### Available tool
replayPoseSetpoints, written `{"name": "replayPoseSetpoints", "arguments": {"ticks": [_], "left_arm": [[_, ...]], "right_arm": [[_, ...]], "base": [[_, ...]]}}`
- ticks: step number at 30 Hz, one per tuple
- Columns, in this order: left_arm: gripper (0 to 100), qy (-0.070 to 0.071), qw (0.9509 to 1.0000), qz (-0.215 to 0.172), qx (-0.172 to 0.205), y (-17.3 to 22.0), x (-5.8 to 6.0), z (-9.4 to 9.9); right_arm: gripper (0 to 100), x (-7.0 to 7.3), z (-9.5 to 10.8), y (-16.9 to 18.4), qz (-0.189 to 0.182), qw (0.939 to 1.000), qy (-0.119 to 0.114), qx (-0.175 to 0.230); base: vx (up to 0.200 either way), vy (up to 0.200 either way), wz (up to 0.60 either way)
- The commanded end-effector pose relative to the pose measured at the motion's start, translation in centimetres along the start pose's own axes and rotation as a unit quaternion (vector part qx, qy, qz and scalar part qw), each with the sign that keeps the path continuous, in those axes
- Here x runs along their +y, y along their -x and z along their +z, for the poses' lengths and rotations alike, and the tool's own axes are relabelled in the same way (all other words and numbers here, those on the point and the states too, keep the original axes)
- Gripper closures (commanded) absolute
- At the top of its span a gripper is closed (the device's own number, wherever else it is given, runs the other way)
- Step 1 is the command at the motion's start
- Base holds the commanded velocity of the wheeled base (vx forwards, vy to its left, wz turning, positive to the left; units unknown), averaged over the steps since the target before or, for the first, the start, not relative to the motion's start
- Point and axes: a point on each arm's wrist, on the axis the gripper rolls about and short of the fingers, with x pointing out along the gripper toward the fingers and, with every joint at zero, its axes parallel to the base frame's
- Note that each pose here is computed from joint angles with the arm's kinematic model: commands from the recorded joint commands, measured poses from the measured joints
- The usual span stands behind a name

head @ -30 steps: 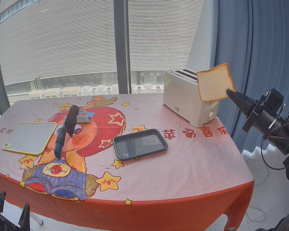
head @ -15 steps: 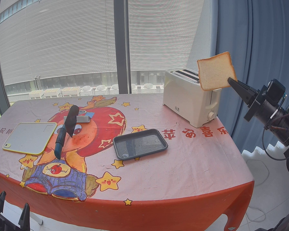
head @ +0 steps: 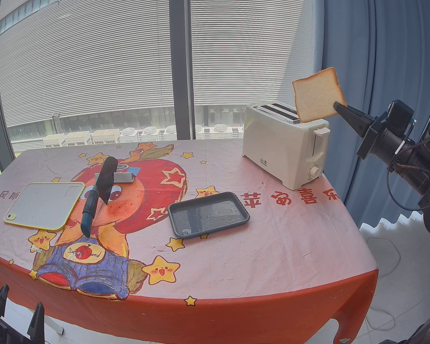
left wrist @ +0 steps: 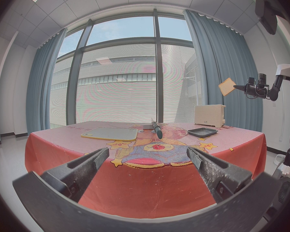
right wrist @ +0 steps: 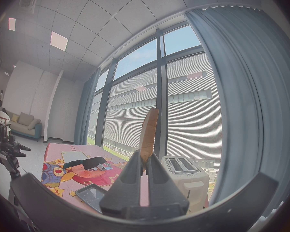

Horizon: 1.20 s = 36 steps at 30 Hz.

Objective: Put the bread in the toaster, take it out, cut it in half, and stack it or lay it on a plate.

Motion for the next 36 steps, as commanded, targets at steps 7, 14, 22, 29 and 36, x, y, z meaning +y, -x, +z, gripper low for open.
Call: {"name": "replayPoseSetpoints", "arguments": {"ticks": [7,14,22,29,36], "left_arm": [[0,0.001,1.0000,0.000,0.003,0.0,0.0,-0.5],[0,0.001,1.0000,0.000,0.003,0.0,0.0,-0.5],[0,0.000,1.0000,0.000,0.003,0.0,0.0,-0.5],[0,0.000,1.0000,0.000,0.002,0.0,0.0,-0.5],[0,0.000,1.0000,0.000,0.002,0.0,0.0,-0.5]], "right_arm": [[100,-2.5,0.2,-2.9,-0.012,0.9992,0.032,0.021],[100,-3.9,0.2,-4.1,-0.016,0.9981,0.050,0.032],[100,-5.7,-0.1,-6.1,-0.025,0.9977,0.050,0.037],[100,-7.1,-1.1,-8.1,-0.028,0.9976,0.054,0.033],[100,-8.2,-2.4,-9.9,-0.027,0.9968,0.057,0.049]], "base": [[0.000,0.000,0.00],[0.000,0.000,0.00],[0.000,0.000,0.00],[0.000,0.000,0.00],[0.000,0.000,0.00]]}}
